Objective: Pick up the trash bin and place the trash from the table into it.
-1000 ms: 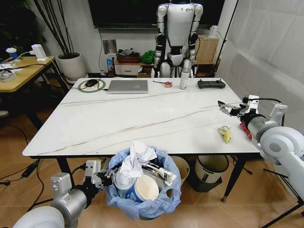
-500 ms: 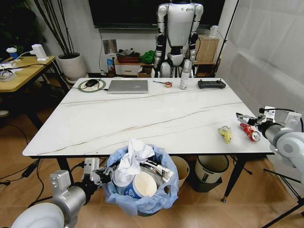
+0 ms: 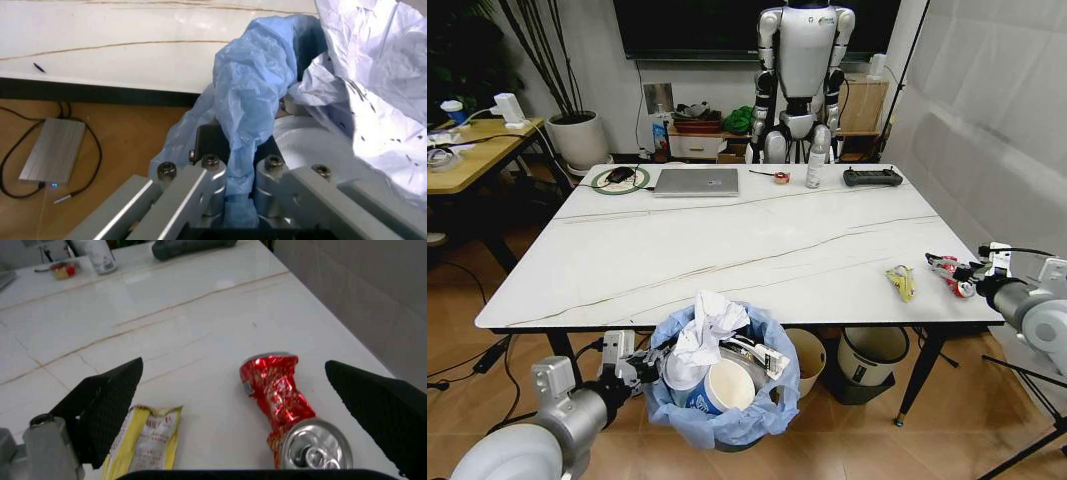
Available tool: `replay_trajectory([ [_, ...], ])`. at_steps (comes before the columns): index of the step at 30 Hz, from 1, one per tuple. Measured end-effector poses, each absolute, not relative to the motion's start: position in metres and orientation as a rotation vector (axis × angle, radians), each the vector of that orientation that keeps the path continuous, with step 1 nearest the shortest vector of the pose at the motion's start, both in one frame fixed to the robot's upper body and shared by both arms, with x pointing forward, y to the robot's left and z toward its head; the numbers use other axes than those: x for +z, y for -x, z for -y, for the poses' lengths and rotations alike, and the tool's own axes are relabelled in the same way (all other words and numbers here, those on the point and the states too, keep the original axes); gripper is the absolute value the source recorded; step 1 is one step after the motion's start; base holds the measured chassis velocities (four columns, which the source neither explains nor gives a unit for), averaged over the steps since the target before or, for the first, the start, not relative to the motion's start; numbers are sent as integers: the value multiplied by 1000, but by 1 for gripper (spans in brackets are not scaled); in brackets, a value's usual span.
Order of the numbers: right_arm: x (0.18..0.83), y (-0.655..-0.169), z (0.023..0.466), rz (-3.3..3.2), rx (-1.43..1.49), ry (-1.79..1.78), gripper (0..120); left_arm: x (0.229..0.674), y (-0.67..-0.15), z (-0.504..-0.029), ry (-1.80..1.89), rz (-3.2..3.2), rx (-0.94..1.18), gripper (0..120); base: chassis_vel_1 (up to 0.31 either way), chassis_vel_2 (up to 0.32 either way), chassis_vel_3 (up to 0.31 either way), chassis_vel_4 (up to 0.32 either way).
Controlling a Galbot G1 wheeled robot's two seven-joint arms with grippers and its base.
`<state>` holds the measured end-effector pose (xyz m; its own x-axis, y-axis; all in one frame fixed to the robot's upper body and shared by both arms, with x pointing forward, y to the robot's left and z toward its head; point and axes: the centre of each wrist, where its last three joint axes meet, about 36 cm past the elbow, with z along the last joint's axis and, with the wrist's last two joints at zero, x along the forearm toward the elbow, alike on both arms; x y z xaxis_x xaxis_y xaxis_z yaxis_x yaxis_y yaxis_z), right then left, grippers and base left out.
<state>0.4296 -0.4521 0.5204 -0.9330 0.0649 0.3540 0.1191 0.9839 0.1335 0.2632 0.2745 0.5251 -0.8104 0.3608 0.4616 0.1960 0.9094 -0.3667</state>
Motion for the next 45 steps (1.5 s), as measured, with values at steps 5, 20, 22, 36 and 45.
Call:
replay_trajectory([
  [5, 528, -430, 453, 2807, -262, 139, 100, 525, -265, -275, 398, 2534, 413, 0, 0, 0, 0, 0],
  [20, 472, -424, 473, 2715, -259, 203, 100, 522, -266, -276, 388, 2533, 416, 0, 0, 0, 0, 0],
  [22, 467, -424, 473, 2708, -266, 202, 100, 522, -266, -276, 388, 2533, 416, 0, 0, 0, 0, 0],
  [36, 447, -426, 480, 2693, -284, 212, 80, 522, -267, -277, 382, 2535, 416, 0, 0, 0, 0, 0],
  [45, 446, -427, 480, 2693, -275, 210, 52, 521, -267, -277, 380, 2533, 418, 0, 0, 0, 0, 0],
])
